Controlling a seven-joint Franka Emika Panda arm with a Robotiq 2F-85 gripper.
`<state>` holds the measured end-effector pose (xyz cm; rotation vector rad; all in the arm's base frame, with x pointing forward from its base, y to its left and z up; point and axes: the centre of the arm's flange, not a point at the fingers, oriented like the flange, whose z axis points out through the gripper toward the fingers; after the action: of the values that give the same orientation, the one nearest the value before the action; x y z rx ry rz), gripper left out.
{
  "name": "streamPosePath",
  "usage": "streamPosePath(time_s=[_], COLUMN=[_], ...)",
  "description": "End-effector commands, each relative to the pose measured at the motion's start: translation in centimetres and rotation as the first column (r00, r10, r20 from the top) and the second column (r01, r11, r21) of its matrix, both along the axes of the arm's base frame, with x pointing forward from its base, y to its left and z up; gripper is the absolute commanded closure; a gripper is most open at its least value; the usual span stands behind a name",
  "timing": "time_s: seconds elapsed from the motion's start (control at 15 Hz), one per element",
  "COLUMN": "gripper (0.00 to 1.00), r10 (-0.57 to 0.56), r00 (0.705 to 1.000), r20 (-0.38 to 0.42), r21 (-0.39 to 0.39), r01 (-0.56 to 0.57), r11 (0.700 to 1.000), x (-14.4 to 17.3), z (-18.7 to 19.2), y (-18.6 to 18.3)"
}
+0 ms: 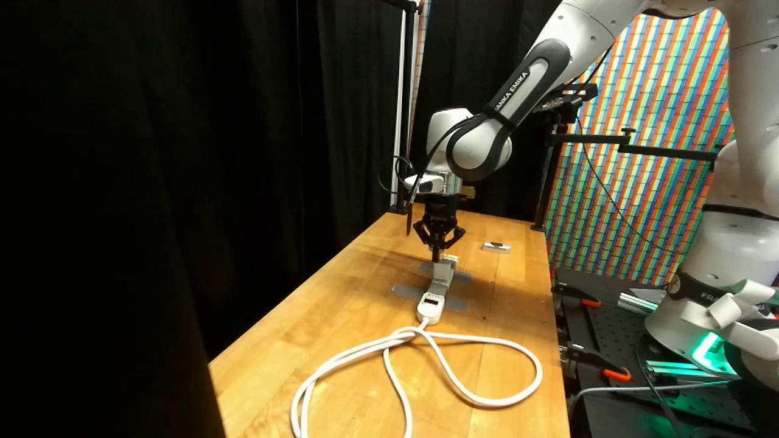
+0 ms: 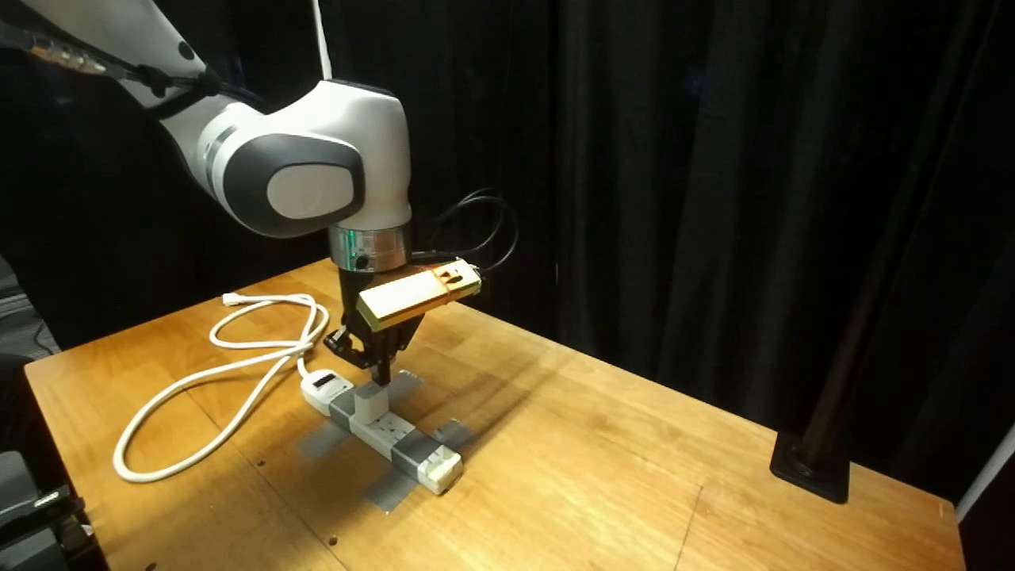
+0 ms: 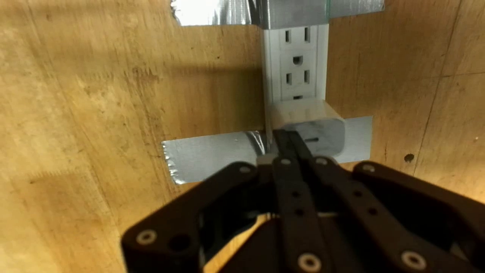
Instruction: Put the block on the adapter
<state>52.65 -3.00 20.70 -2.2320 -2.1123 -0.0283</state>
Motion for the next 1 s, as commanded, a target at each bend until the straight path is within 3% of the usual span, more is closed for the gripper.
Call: streamPosePath(time_s=[0.0,0.53,0.93], gripper=[0.95,0.94,0.95], r10=[-0.009,-0.018,-0.009], r00=[1.0,1.0,1.0], r20=[-0.012,0.006,0.012], r21=[-0.006,-0.011,-0.013], r01=[0.008,0.018,0.009], r11=[1.0,1.0,1.0], x=[-1.6,-3.0,-3.1], z=[0.3,1.9,0.8], y=[0.3,0.6,0.5])
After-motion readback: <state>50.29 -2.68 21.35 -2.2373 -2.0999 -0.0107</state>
